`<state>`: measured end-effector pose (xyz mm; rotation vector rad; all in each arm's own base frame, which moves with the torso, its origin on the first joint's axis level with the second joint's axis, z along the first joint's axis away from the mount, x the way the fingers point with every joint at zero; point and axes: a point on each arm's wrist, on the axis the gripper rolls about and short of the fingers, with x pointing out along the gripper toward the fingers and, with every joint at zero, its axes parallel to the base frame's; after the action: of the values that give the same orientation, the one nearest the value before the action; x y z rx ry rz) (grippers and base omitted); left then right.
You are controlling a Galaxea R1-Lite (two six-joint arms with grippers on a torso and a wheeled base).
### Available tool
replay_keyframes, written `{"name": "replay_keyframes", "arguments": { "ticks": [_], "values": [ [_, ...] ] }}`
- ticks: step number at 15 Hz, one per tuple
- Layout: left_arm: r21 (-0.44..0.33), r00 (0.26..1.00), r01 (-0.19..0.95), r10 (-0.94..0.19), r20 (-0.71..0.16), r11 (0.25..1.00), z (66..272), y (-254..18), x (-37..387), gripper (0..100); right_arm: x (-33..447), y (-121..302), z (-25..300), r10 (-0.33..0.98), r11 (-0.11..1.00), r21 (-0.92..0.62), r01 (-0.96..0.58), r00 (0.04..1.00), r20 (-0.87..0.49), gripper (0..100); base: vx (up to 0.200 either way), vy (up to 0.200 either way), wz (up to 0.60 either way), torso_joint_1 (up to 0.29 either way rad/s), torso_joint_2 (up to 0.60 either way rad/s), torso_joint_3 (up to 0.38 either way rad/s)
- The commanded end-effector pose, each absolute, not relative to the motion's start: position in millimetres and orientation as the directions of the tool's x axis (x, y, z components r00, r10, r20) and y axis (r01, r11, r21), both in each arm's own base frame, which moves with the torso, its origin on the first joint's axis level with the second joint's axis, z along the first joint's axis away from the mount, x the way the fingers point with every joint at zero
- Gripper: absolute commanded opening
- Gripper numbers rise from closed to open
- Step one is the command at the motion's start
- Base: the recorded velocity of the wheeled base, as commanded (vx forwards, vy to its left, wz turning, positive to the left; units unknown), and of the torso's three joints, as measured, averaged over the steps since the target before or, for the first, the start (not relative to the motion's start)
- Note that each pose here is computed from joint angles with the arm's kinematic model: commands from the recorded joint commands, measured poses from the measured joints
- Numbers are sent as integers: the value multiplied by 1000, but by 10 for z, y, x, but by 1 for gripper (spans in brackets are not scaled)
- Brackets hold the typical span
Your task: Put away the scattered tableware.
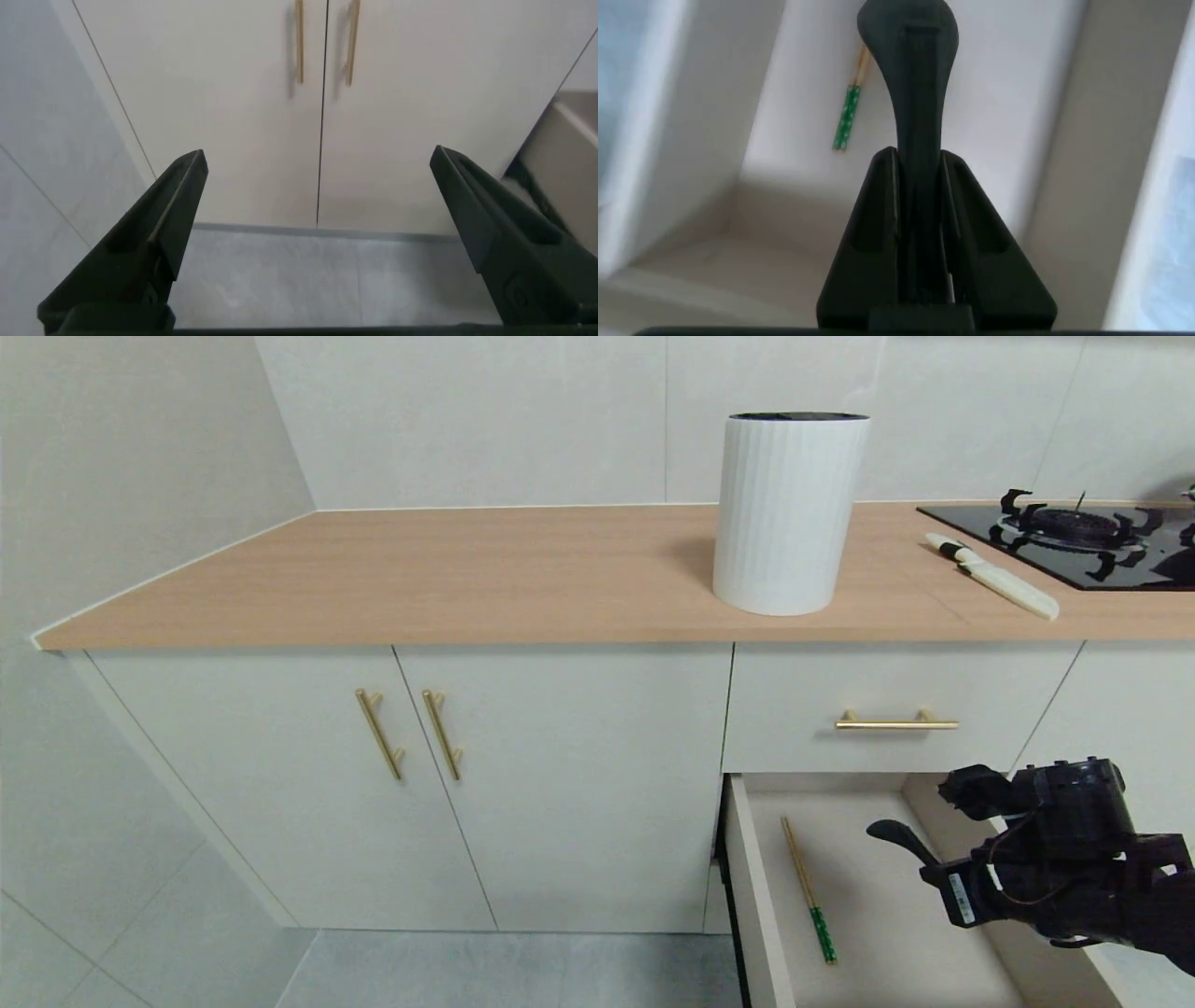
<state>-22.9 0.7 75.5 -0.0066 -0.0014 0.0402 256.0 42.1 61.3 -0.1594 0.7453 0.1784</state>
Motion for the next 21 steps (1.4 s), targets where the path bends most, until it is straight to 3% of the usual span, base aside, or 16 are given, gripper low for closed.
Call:
{"name": "replay_keyframes", "arguments": {
  "ticks": [1,6,12,15,21],
  "values": [
    [-8,999,-41,41,2,999,756,7,-228,100,2576,422,430,94,973,-81,-218,687,-721,0,0,0,0,-134,452,310],
    [-8,999,-40,40,2,999,756,8,-228,100,2600,417,410,93,974,-84,-211,708,-700,0,0,0,0,-102,425,319],
    [-6,999,-40,40,2,999,756,8,-228,100,2662,413,442,55,979,-114,-169,758,-649,0,0,0,0,-17,60,35],
    [-8,999,-40,40,2,999,756,8,-228,100,2855,419,458,-68,991,-136,-15,807,-586,0,0,0,0,0,0,0],
    [-6,999,-41,41,2,999,756,7,-228,100,3098,400,11,-134,990,-122,71,739,-661,0,0,0,0,0,0,0]
  ]
}}
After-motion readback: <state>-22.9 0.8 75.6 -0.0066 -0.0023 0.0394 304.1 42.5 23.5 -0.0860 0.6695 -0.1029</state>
